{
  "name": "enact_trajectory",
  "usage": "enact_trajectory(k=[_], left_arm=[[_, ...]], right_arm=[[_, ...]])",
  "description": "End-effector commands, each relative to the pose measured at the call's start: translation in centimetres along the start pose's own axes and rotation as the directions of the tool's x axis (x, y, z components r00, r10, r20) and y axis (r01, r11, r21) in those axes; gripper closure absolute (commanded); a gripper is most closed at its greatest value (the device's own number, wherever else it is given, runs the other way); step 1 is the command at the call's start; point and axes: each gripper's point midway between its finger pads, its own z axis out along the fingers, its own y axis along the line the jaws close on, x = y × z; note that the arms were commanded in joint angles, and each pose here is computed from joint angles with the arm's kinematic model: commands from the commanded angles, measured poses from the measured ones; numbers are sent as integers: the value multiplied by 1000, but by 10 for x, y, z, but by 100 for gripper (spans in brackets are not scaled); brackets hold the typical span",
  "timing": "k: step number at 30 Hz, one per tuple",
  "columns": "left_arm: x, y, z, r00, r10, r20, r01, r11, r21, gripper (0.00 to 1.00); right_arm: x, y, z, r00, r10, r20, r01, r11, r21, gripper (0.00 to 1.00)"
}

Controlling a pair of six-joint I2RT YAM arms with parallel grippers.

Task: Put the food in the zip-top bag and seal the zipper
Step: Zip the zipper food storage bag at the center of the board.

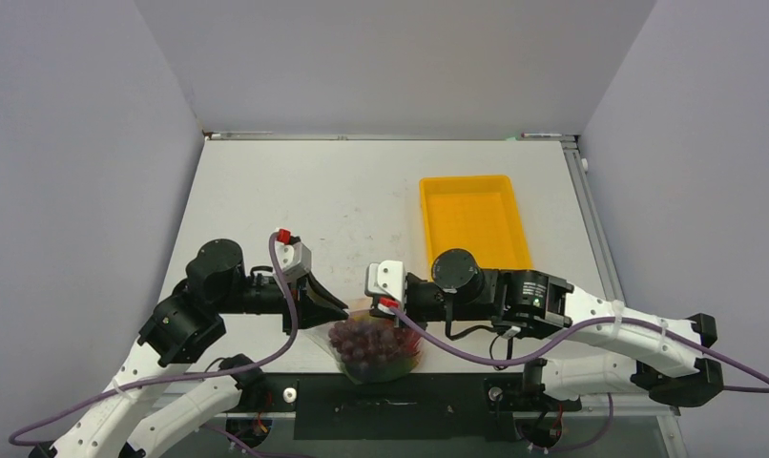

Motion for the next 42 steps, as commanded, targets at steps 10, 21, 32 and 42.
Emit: enact_trajectory(k=[10, 21, 32, 42], left_arm=[[-9, -4, -8, 999, 51, 17, -50, 998, -37, 100], [-6, 0, -11, 999, 38, 13, -37, 996, -78, 100], [-6, 5, -12, 999, 34, 16, -32, 994, -108, 100], [-13, 13, -11, 998, 43, 35, -37, 988, -148, 69]], right_arm=[[-34, -42, -73, 980, 36, 197, -91, 956, 279, 95], [-38, -62, -111, 958, 45, 284, -164, 896, 413, 95], [-38, -68, -130, 945, 49, 323, -199, 870, 452, 95], [-34, -68, -119, 951, 66, 301, -203, 871, 448, 95]])
